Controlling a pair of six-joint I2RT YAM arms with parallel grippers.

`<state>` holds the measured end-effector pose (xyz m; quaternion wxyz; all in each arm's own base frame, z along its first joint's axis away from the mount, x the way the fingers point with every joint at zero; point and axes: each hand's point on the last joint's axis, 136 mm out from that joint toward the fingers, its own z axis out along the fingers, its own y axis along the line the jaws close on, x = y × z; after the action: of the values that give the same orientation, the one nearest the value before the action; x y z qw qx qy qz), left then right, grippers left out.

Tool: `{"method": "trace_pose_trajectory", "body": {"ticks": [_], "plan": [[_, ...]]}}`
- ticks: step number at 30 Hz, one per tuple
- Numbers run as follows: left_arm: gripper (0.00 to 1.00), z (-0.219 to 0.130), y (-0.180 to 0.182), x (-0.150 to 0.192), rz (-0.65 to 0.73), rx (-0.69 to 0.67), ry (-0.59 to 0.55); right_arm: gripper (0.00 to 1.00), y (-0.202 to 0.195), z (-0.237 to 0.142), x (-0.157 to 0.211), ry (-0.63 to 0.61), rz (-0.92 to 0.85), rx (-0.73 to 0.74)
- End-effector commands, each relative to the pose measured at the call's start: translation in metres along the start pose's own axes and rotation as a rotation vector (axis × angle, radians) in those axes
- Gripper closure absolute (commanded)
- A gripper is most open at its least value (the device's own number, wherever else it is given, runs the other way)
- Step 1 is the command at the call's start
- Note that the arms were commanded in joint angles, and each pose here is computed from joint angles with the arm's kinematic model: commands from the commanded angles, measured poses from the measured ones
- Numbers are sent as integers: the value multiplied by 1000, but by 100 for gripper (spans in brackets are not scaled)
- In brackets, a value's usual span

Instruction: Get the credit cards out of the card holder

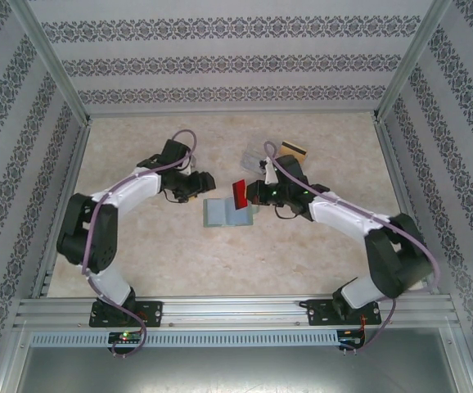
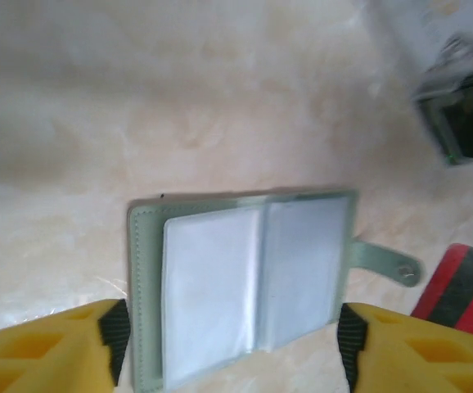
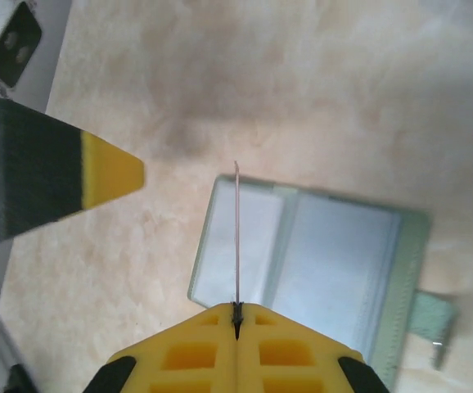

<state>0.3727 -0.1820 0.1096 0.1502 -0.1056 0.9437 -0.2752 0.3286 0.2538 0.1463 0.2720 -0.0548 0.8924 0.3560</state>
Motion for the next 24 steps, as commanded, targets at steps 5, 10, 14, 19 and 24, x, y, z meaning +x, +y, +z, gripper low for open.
{"method": "trace_pose_trajectory", "body": {"ticks": [5,10,14,19,24], "plan": [[6,-69,38,-25,6,-179,-155,100,-31,-73,-52,-145,-293,348],[0,-98,52,-25,-4,-222,-208,100,-44,-94,-78,-156,-387,415],[0,-116,62,-23,3,-253,-235,100,-54,-94,-100,-131,-548,465],[1,-128,66,-23,15,-255,-260,100,-68,-82,-117,-52,-694,445],[1,-124,62,-23,21,-212,-250,100,-80,-66,-117,65,-806,372]]}}
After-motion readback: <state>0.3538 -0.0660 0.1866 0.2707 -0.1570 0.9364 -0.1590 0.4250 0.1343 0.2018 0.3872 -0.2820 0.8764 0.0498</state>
